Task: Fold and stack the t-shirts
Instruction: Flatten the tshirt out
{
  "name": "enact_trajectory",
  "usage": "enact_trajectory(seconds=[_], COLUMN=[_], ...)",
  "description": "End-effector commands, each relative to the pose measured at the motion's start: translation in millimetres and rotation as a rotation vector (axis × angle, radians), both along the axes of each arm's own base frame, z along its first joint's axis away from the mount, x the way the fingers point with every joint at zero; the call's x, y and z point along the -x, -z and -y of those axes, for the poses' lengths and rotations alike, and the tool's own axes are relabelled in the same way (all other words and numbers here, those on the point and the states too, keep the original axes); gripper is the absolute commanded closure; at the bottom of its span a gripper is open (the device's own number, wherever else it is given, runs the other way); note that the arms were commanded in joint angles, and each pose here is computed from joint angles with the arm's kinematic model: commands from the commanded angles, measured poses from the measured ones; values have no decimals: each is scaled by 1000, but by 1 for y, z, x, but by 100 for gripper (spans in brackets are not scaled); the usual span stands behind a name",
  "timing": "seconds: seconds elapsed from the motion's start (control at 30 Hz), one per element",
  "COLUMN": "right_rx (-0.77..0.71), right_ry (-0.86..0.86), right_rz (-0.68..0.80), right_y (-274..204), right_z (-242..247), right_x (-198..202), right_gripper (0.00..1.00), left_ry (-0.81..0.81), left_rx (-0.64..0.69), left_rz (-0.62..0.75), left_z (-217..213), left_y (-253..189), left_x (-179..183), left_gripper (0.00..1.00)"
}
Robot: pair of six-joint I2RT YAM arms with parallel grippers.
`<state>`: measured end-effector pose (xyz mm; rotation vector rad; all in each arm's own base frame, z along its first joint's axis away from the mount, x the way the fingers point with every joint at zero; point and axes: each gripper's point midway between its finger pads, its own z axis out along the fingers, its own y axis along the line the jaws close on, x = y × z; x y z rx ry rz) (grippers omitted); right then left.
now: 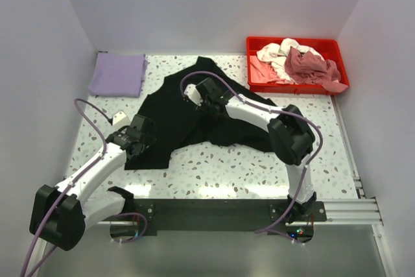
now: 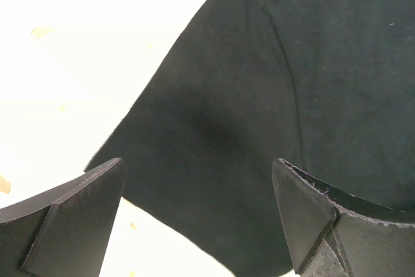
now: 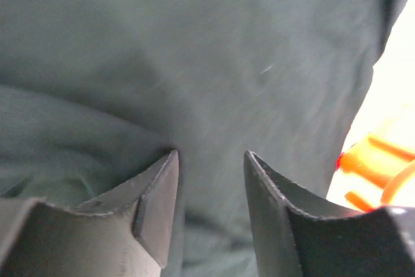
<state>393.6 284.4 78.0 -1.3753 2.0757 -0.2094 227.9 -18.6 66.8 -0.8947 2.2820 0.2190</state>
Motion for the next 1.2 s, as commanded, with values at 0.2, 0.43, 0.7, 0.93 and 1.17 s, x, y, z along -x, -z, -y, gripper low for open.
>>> enact_trajectory(seconds=[0.2, 0.43, 0.7, 0.93, 1.17], right_rx=[-205, -597, -830, -810, -798], right_ry=[156, 308, 364, 410, 491], right_rz=[282, 58, -218, -297, -313], right_y=[-84, -108, -94, -74, -62], right_z=[-13, -3, 9, 28, 44], right_x=[-66, 22, 112, 145, 157], right_gripper=[13, 1, 1, 1, 1], left_ry=[-87, -174, -182, -167, -111], left_rx=[8, 33, 119, 156, 200], left_rz=[-9, -28, -11, -49, -91], left_z=[-9, -17, -12, -23, -10], left_y=[-3, 13, 36, 60, 74], left_x=[13, 40, 33, 23, 20], left_gripper=[0, 0, 1, 31, 72])
